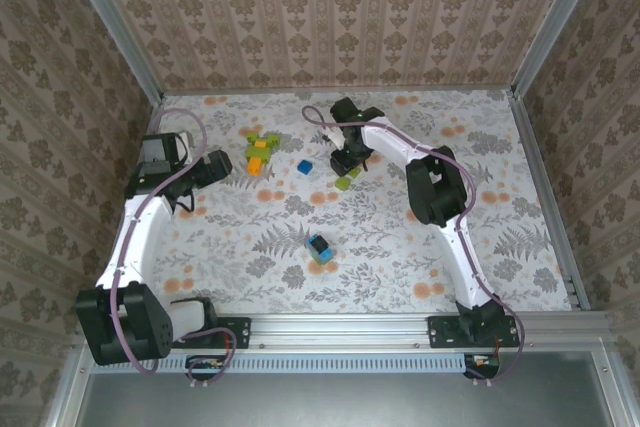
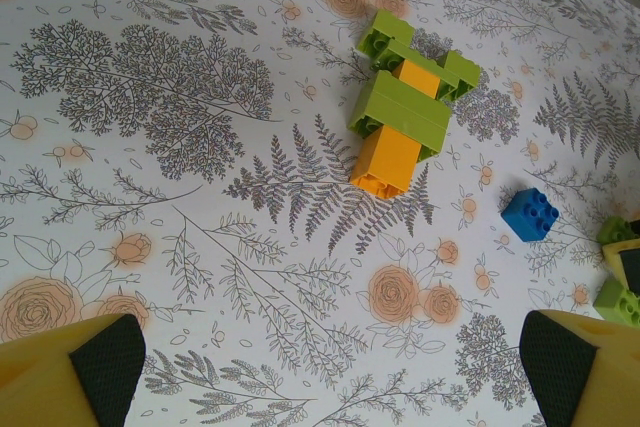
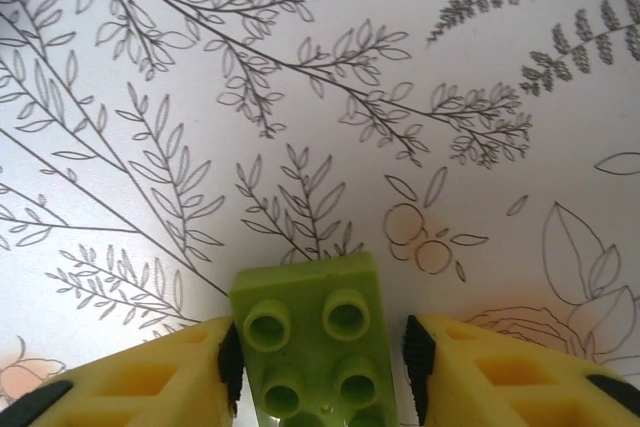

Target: Assemble a carrot with lego

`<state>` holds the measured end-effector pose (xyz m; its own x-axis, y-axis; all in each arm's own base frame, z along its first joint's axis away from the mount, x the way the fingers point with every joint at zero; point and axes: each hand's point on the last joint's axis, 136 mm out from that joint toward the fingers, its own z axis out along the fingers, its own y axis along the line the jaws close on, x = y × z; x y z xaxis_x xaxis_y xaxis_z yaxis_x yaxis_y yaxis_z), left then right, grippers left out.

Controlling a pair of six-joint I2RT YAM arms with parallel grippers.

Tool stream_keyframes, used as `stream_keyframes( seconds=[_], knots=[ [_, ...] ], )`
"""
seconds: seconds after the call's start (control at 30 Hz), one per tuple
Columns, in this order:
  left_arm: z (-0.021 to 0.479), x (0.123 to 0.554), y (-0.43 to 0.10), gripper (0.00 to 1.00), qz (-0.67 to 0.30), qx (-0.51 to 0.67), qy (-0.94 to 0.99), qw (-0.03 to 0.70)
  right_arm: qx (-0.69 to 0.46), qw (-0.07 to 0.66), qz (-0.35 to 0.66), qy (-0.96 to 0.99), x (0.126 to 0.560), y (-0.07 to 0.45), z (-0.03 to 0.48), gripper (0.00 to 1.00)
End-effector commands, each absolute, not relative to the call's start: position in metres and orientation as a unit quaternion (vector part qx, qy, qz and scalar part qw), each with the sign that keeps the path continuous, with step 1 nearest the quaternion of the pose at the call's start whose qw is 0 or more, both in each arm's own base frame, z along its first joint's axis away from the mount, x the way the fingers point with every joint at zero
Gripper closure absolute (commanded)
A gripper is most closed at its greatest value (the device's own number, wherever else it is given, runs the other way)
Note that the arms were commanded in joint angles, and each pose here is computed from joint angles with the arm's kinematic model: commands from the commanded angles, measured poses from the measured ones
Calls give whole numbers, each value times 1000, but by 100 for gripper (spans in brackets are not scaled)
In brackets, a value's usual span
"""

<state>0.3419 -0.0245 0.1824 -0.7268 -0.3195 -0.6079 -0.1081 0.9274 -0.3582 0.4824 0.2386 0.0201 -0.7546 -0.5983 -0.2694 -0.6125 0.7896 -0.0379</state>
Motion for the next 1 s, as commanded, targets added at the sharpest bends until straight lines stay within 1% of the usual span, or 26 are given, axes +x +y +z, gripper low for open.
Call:
stream_keyframes(
  seconds=[0.0,0.07,0.13,0.17,0.37,0.5,0.7,0.83,0.97],
  knots=[
    [185,343,-26,0,-149,-108,917,354,-311,90,-7,946,471,206,4,55],
    [184,343,-26,0,-149,-108,917,353,-308,89,-5,947,470,206,5,53],
    [184,343,-26,0,-149,-107,917,354,-306,83,-4,948,468,205,4,46],
    [184,343,-27,0,-150,-108,917,353,-306,83,-4,948,468,204,4,45],
    [185,343,-27,0,-150,-107,917,354,-302,74,-2,950,465,199,-1,45],
    [184,343,-27,0,-150,-107,917,353,-300,66,3,952,462,198,-4,53],
    [184,344,-27,0,-150,-107,917,354,-292,59,8,955,459,194,-5,62],
    [184,343,-27,0,-150,-107,917,353,-276,67,15,959,457,196,3,64],
    [184,343,-27,0,-149,-107,917,353,-243,91,35,965,453,199,32,64]
  ],
)
